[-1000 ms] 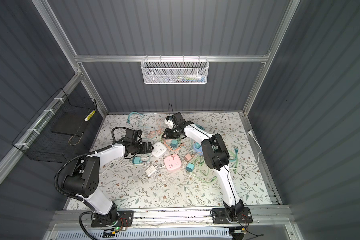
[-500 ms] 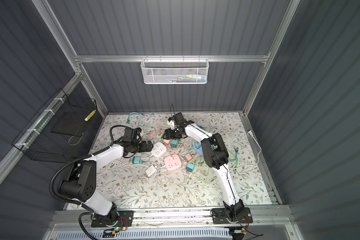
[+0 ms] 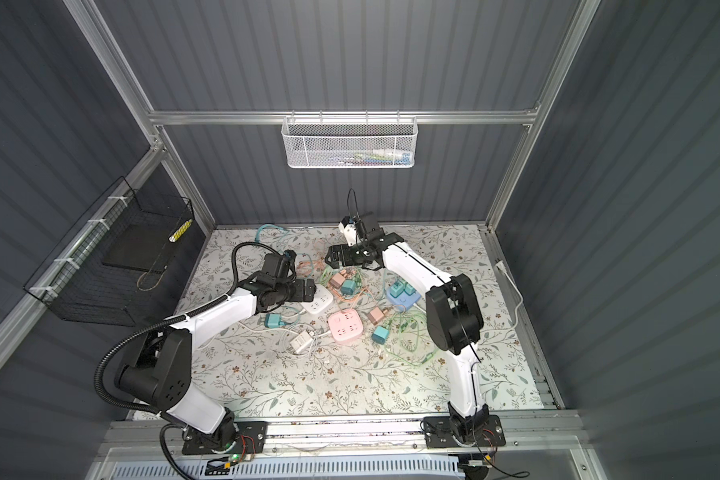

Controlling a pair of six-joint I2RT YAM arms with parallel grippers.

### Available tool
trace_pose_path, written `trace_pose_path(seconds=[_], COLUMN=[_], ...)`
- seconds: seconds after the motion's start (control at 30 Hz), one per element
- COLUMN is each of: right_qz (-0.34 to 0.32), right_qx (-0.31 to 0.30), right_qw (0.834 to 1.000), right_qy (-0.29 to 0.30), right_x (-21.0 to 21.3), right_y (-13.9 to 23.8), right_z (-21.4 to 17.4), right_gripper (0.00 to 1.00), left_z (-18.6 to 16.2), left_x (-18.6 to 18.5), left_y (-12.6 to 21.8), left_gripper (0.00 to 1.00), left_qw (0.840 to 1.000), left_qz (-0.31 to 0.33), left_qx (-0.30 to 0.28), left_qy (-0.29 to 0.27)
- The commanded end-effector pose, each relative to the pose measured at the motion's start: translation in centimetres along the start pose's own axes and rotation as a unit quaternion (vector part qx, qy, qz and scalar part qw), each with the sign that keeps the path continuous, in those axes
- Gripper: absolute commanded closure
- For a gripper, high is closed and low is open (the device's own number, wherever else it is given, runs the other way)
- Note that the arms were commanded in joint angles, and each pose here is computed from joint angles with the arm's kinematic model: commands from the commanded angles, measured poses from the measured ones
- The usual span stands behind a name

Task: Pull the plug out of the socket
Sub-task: 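Carry the pink charger aside, lower it onto the table and open the right gripper, then lift the right gripper away from the pink charger, then move both grippers over the light-blue strip holding green and teal chargers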

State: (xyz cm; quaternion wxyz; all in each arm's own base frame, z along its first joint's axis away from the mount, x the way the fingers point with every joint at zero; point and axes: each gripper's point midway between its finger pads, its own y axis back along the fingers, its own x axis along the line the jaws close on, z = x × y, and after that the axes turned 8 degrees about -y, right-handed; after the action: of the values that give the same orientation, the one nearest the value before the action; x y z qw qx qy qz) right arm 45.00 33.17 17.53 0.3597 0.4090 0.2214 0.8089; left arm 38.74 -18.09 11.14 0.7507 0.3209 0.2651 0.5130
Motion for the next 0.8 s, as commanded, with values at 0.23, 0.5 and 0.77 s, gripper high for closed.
trace_pose_path(seconds=[0.23, 0.5, 0.77], right_qz=[-0.110, -0.178, -0.226], right_qx=[-0.128, -0.184, -0.240], right_qw=[0.984, 0.965, 0.944], right_qy=[0.056, 0.052, -0.007], right_x=[-2.7, -6.3, -11.2], right_y=[7.3, 12.3, 17.8], right_z=[0.4, -1.8, -4.8], right_gripper=[0.01, 0.01, 0.01], left_z=[4.4, 6.4, 6.8], left_x=[-3.4, -10.5, -18.0], left_y=[2.4, 1.6, -0.7], left_gripper=[0.00, 0.00, 0.00], left_qw=[0.996, 0.987, 0.973], left_qz=[-0.017, -0.043, -0.082], left_qx=[-0.071, -0.092, -0.102], left_qy=[-0.041, -0.128, -0.191])
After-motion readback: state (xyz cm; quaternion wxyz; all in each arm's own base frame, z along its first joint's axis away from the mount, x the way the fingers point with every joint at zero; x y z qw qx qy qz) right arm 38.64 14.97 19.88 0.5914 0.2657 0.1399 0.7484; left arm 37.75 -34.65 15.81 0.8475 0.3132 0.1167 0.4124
